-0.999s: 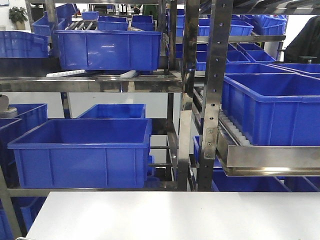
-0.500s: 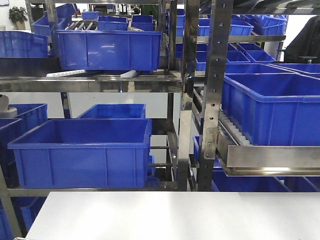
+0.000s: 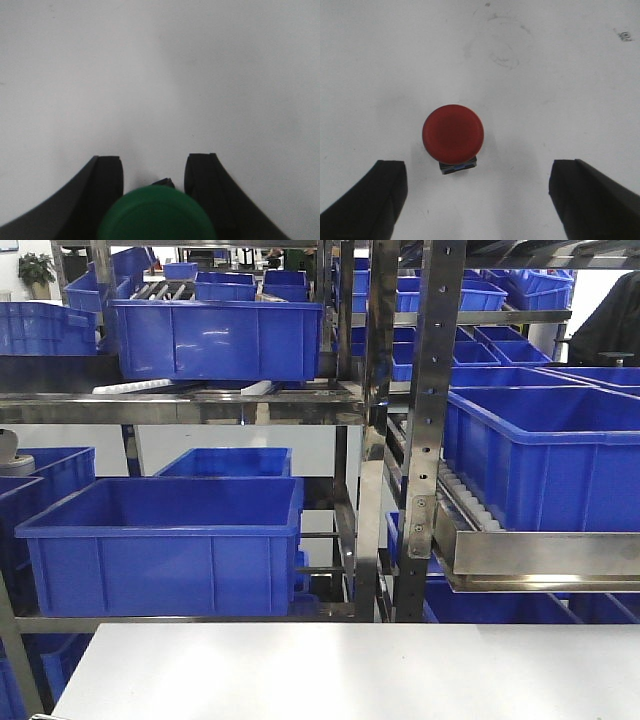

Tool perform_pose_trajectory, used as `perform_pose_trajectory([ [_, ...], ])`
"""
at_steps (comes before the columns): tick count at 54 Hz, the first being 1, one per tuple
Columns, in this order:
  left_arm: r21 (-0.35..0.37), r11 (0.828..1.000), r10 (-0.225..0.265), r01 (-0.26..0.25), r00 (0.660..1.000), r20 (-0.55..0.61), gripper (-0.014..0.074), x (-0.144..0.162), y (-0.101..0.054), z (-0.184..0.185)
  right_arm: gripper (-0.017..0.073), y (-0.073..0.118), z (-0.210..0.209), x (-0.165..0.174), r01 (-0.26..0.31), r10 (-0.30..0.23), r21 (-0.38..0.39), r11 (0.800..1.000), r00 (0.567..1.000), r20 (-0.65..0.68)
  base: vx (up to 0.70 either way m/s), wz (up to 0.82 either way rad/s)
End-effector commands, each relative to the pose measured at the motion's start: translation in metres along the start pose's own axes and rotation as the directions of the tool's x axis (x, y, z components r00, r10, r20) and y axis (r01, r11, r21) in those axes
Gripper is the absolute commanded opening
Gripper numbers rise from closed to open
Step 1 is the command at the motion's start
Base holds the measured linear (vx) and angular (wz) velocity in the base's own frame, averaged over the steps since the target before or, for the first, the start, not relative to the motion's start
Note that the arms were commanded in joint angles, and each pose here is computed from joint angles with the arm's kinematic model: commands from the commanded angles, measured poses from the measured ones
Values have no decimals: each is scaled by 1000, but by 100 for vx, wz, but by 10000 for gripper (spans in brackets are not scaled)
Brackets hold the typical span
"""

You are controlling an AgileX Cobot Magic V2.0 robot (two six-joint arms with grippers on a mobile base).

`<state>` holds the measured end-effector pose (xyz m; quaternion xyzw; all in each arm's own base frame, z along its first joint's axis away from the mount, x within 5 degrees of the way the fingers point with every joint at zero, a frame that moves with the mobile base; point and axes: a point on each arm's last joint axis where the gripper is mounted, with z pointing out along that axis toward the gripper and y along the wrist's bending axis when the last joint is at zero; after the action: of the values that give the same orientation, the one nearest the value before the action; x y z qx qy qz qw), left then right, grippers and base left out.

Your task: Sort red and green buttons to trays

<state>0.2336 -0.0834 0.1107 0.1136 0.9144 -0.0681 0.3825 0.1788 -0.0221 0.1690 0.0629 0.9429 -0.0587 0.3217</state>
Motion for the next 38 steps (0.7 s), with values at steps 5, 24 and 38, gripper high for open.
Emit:
perform_pose_trajectory([
  [5,5,1000,-7,6,993,115,-8,-18,-1,-5,625,4,13,-8,51,-51,-35,998,999,7,0,0],
  [24,5,1000,-7,6,993,115,-8,-18,-1,-5,619,5,22,-31,99,-98,-26,995,995,27,0,0],
  [38,5,1000,-7,6,993,115,-8,-18,-1,-5,613,5,35,-49,100,-100,-10,995,995,13,0,0],
])
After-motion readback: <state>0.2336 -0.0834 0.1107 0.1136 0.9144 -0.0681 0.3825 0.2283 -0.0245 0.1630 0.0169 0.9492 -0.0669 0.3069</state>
